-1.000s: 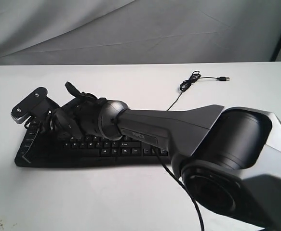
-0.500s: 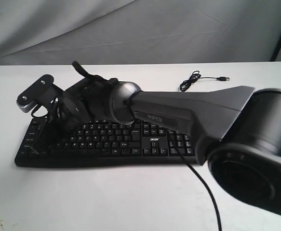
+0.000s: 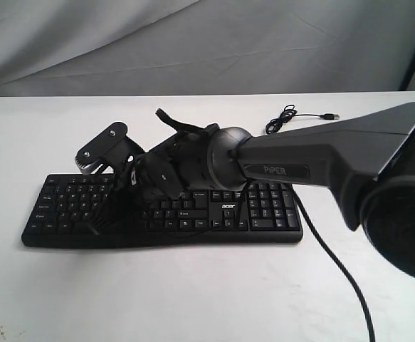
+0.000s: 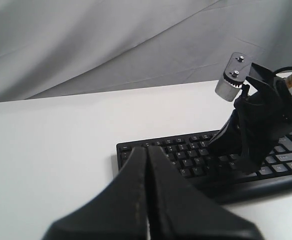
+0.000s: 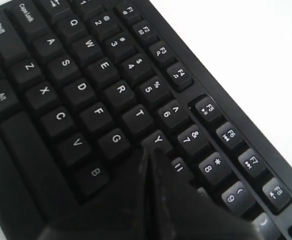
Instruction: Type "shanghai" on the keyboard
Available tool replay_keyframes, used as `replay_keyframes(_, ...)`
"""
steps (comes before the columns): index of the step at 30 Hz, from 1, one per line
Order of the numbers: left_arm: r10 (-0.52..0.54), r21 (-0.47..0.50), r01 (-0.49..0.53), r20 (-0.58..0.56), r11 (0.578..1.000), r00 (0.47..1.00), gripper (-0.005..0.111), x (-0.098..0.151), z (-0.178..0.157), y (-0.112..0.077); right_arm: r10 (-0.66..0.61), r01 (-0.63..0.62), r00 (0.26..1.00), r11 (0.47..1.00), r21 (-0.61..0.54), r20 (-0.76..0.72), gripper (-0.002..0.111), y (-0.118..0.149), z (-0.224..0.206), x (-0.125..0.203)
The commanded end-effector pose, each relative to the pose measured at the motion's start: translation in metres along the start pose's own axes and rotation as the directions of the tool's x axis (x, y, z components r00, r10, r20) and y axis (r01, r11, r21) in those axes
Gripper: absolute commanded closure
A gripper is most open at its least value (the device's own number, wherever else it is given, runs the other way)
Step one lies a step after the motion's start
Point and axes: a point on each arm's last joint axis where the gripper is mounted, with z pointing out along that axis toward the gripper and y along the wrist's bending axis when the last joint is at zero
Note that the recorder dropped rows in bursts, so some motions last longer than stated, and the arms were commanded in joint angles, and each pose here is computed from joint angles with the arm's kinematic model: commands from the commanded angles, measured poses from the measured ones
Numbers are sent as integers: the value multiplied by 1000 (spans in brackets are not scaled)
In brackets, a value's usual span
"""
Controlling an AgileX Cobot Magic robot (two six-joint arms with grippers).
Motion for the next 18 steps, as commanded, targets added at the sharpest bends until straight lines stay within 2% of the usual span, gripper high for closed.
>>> replay_keyframes(1, -1, 5, 1, 4, 1000, 1000, 107, 1, 0, 0, 4, -4, 1000, 1000, 3, 30, 108, 0, 0, -2)
replay_keyframes(18, -1, 5, 1, 4, 1000, 1000, 107, 1, 0, 0, 19, -19, 1000, 1000, -1, 21, 108, 1, 8, 4)
